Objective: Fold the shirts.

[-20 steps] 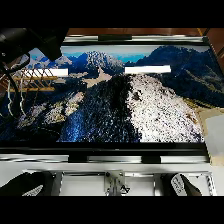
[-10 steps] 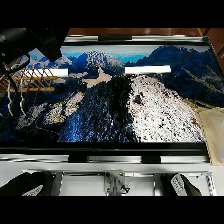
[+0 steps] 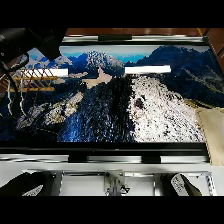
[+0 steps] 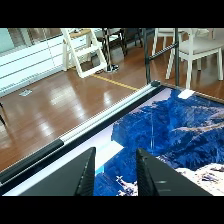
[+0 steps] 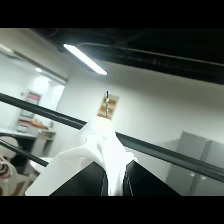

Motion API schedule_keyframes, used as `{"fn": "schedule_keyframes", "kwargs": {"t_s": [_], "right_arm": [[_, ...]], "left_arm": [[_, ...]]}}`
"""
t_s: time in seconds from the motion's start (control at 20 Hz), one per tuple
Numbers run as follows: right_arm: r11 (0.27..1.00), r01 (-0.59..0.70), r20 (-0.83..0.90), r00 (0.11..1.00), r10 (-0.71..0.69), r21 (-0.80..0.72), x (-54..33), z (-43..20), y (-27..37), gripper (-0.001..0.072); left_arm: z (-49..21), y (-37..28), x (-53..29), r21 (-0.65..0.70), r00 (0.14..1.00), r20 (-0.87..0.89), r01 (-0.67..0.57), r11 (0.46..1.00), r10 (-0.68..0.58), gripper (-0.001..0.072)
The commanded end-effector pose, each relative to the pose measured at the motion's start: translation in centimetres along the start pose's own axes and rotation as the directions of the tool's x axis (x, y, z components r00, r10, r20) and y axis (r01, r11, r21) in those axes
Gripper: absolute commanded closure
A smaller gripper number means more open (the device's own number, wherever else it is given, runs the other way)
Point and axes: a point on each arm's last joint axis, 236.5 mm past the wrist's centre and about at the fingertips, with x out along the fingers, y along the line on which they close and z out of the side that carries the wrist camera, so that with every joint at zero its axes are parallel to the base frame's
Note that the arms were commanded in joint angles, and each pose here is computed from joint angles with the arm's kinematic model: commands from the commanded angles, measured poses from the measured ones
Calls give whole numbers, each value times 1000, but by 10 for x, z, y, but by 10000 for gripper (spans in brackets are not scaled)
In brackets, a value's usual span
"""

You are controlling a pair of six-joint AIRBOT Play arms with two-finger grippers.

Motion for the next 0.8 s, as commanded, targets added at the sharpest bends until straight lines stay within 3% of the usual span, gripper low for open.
{"fn": "schedule_keyframes", "kwargs": {"t_s": [0.0, 0.35, 0.6, 0.7, 0.75], "right_arm": [[994, 36, -27, 999, -39, -106, 9, -15, -6, 633], [971, 231, -105, 966, -237, -65, 6, -51, -82, 634], [943, 322, -328, 884, -332, -85, -9, -115, -116, 632], [934, 357, -437, 836, -330, -21, -19, -143, -116, 625], [931, 365, -481, 822, -306, 31, -23, -153, -110, 570]], "left_arm": [[0, 1, 0, -1, 1000, 0, -2, 1000, 2, 376], [-1, 1, 1, -1, 1000, -3, -2, 1000, 2, 376], [-2, 1, 1, -2, 1000, -5, -2, 1000, 2, 376], [-2, 1, 1, -2, 1000, -5, -2, 1000, 2, 376], [-2, 1, 1, -2, 1000, -5, -2, 1000, 2, 376]]}}
